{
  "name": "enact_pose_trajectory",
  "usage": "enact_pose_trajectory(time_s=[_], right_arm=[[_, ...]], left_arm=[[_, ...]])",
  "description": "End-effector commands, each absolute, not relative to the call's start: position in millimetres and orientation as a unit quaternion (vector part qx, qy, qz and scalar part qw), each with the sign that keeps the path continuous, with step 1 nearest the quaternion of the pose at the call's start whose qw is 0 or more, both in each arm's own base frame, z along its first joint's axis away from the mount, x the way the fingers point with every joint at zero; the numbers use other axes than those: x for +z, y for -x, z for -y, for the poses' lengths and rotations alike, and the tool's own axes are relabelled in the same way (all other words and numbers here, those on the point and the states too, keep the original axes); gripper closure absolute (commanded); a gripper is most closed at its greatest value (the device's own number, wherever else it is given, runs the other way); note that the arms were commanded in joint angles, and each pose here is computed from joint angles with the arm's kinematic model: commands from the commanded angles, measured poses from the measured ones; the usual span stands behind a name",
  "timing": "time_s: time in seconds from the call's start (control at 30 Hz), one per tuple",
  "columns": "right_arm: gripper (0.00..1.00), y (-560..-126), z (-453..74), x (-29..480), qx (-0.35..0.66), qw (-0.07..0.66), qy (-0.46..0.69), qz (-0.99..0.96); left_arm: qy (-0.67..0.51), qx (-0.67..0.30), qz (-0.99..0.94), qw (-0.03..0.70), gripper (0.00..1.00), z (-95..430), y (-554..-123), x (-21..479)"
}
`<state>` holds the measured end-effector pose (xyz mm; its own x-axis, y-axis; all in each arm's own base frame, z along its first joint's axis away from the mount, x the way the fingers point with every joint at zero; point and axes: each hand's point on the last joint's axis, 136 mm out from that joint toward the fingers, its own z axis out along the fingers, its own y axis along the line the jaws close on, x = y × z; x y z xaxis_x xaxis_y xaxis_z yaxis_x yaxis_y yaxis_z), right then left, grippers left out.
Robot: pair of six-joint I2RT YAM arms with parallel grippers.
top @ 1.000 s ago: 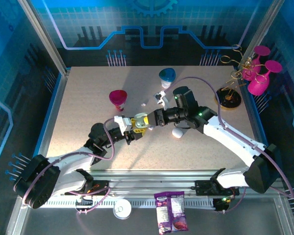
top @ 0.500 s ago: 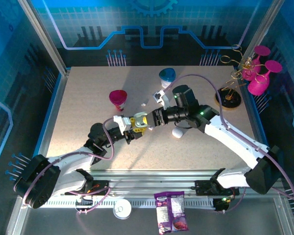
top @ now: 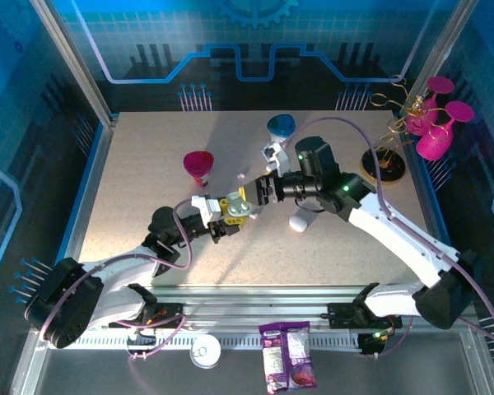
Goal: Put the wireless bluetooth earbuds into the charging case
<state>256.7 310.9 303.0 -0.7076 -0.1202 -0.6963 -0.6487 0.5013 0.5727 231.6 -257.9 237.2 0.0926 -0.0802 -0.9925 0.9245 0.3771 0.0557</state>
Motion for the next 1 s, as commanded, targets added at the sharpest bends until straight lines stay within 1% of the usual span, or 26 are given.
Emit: enact_pose_trajectory(time_s=[0.0,0.2,0.33,0.5,0.63,0.7,0.87,0.97], right_arm=[[0.29,-271.9,-309.9,298.4,0.415,0.288,0.214,-0.836],[0.29,-271.4,-311.3,286.7,0.398,0.266,0.230,-0.847],[0.28,-258.5,-307.2,274.5,0.392,0.245,0.246,-0.852],[0.28,-243.6,-300.7,275.1,0.406,0.247,0.250,-0.844],[0.28,-240.7,-299.2,282.5,0.473,0.233,0.206,-0.825],[0.27,-240.0,-299.0,285.6,0.511,0.219,0.180,-0.812],[0.27,-232.4,-306.0,280.8,0.596,0.144,0.117,-0.781],[0.30,-231.3,-310.6,273.1,0.626,0.107,0.078,-0.769]], left_arm=[[-0.415,-0.402,-0.511,0.637,0.74,259.5,-219.7,247.9],[-0.413,-0.392,-0.517,0.639,0.72,256.1,-219.0,247.2],[-0.403,-0.383,-0.526,0.644,0.74,253.7,-223.9,248.0],[-0.399,-0.377,-0.529,0.647,0.74,253.8,-228.9,249.1],[-0.398,-0.381,-0.525,0.649,0.74,255.7,-230.4,251.8],[-0.398,-0.382,-0.521,0.651,0.74,256.0,-230.4,254.2],[-0.396,-0.379,-0.514,0.660,0.74,255.2,-230.7,258.8],[-0.393,-0.375,-0.511,0.666,0.74,254.4,-232.4,260.5]])
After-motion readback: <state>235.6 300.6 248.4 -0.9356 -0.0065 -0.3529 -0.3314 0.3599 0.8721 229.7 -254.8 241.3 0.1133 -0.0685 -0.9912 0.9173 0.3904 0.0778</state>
